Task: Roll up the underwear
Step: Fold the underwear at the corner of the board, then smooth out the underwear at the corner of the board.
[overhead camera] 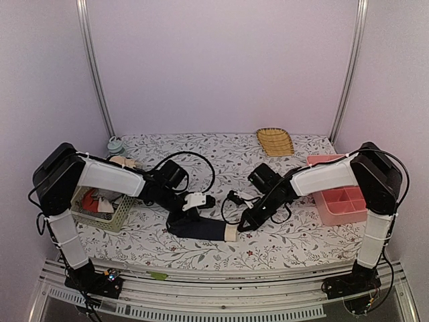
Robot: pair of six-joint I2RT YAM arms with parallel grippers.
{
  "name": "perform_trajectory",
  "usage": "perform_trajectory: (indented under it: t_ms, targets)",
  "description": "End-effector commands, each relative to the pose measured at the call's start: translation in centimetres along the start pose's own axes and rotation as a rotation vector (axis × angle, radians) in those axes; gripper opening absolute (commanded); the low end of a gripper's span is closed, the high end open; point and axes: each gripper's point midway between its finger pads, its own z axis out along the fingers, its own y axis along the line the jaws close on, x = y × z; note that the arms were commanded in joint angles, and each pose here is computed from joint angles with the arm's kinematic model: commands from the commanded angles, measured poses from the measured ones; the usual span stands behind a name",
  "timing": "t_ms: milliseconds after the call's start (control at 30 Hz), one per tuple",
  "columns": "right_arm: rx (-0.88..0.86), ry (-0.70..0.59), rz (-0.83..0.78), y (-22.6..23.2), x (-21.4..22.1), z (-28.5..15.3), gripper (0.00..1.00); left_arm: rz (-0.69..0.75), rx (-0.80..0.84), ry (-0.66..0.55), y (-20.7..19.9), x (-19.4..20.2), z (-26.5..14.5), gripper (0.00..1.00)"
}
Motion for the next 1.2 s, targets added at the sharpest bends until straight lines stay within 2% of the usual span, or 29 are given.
perform_trajectory:
  t_ms: [0, 167, 400, 733, 933, 1167]
  targets:
    - [0.031, 0.011, 0.02, -0.4, 0.4, -0.8, 0.0, -0.004, 0.051, 0.007, -1.5, 0.2, -0.1, 0.0]
    - [-0.002, 0.061, 0.055, -0.1, 1.9, -0.4, 0.0, 0.003, 0.13, 0.037, -4.7, -0.2, 0.1, 0.0]
    - [0.009, -0.012, 0.071, 1.5, 0.9, -3.8, 0.0, -0.024, 0.192, 0.024, -7.5, -0.6, -1.1, 0.0]
    - [0.006, -0.122, 0.101, 2.6, -3.8, -6.0, 0.08, -0.049, 0.134, -0.036, -5.0, -3.6, -2.4, 0.0]
    - [-0.078, -0.173, 0.144, 4.1, -5.0, -7.0, 0.15, -0.092, 0.133, -0.001, -3.5, -2.4, -0.6, 0.0]
    - [-0.228, -0.183, 0.238, 6.0, -4.4, -6.7, 0.18, -0.153, 0.155, 0.032, -2.6, -1.5, 1.2, 0.0]
